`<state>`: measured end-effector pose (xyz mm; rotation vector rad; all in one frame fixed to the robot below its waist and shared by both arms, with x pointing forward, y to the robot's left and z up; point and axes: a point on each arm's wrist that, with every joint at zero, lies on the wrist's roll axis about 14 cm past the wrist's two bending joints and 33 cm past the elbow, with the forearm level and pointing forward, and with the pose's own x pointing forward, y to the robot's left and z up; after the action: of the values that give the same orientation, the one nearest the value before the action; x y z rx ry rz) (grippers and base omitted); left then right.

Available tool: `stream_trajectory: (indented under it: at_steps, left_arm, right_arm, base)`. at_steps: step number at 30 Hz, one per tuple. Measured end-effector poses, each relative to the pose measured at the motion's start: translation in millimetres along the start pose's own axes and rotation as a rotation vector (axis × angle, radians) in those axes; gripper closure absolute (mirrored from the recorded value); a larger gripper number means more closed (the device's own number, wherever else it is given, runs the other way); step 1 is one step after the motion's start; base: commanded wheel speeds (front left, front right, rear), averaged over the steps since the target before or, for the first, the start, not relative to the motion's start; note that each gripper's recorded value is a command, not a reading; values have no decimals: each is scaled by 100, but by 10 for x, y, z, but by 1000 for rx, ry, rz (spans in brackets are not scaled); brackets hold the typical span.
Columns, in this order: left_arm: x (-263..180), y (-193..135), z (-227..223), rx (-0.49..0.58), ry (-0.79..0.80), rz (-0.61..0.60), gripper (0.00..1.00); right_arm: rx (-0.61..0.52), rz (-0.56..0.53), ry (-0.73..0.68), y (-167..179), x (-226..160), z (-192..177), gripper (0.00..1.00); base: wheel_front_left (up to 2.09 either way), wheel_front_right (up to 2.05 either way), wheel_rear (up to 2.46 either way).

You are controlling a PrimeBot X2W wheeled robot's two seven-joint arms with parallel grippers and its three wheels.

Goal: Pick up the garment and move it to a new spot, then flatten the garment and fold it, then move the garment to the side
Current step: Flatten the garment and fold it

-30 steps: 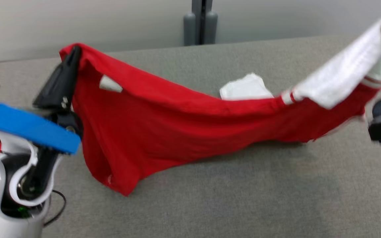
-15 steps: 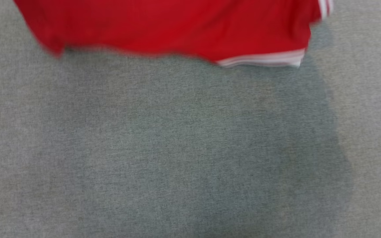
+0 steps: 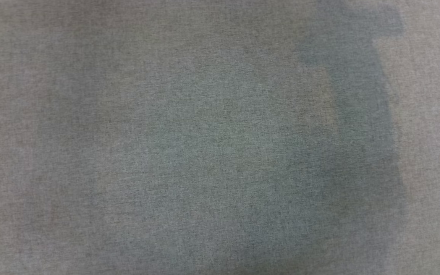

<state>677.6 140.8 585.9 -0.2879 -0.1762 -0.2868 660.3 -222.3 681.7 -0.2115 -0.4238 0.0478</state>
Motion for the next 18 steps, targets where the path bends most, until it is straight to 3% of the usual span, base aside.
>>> stream_trajectory:
  at_steps: [3, 8, 13, 18]
  left_arm:
    - [-231, 49, -566, -9, 127, 21, 100]
    - [-898, 75, -1319, -17, 358, 58, 100]
    - [-1576, 125, -1601, 3, 525, 97, 100]
    - [-2185, 97, -1640, -8, 630, 131, 100]
  right_arm:
    - [24, 49, 178, 203, -369, -645, 100]
    - [124, 98, 455, 505, -1171, -1369, 100]
    - [199, 101, 665, 581, -1903, -1624, 100]
    - [241, 102, 783, 605, -2439, -1542, 100]
  base:
    - [0, 0, 0]
    - [0, 0, 0]
    - [0, 0, 0]
    - [0, 0, 0]
